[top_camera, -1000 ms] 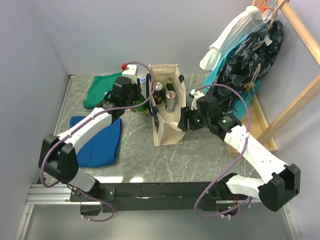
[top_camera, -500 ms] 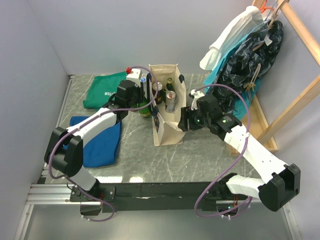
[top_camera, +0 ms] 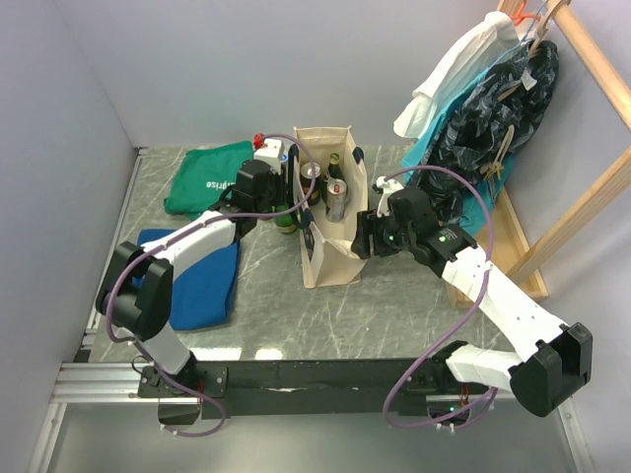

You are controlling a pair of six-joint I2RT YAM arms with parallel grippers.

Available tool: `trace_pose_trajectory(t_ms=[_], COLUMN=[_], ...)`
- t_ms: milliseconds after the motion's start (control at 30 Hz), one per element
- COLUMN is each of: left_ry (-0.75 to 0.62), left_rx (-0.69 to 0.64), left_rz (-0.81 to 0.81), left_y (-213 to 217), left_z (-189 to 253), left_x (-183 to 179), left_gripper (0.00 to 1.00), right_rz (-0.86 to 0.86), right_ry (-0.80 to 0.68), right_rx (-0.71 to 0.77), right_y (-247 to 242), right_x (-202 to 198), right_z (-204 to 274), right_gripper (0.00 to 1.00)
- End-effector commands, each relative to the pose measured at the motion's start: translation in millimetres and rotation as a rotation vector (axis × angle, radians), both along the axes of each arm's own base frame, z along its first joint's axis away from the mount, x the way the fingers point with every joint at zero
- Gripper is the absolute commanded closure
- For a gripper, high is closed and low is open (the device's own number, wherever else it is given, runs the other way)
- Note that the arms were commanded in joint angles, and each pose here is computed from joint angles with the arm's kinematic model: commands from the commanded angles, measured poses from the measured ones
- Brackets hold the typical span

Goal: Take the beverage out of the canvas bag
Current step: Place the drink at the center of the board.

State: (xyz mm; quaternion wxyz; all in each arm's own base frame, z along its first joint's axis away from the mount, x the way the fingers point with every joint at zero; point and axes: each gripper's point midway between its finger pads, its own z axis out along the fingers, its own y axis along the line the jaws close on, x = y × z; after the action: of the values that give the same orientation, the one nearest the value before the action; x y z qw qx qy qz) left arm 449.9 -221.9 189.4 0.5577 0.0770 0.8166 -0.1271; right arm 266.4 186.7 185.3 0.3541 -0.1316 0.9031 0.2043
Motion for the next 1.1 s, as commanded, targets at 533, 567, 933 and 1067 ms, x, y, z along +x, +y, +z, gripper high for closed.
trace_pose_trajectory(t_ms=[533, 567, 933, 1067], left_ry=[-0.267, -0.268, -0.234, -0.221], left_rx=[-0.099, -0.098, -0.094, -0.096], left_rz=[-0.006, -0.01, -0.007, -0.001], left_y=[-12, -13, -17, -16], left_z=[97, 96, 80, 78], left_x=[29, 29, 35, 34], left_gripper=[0.99, 0.99, 0.99, 0.99], right_rz=[0.009, 0.01, 0.008, 0.009], right_ry=[-0.002, -0.002, 0.001, 0.01], right_rx=[-0.057, -0.056, -0.055, -0.055], right_y=[-6, -6, -6, -5], right_x=[-1, -1, -1, 0], right_z=[-2, -2, -3, -5], right_gripper=[0.28, 0.28, 0.28, 0.28])
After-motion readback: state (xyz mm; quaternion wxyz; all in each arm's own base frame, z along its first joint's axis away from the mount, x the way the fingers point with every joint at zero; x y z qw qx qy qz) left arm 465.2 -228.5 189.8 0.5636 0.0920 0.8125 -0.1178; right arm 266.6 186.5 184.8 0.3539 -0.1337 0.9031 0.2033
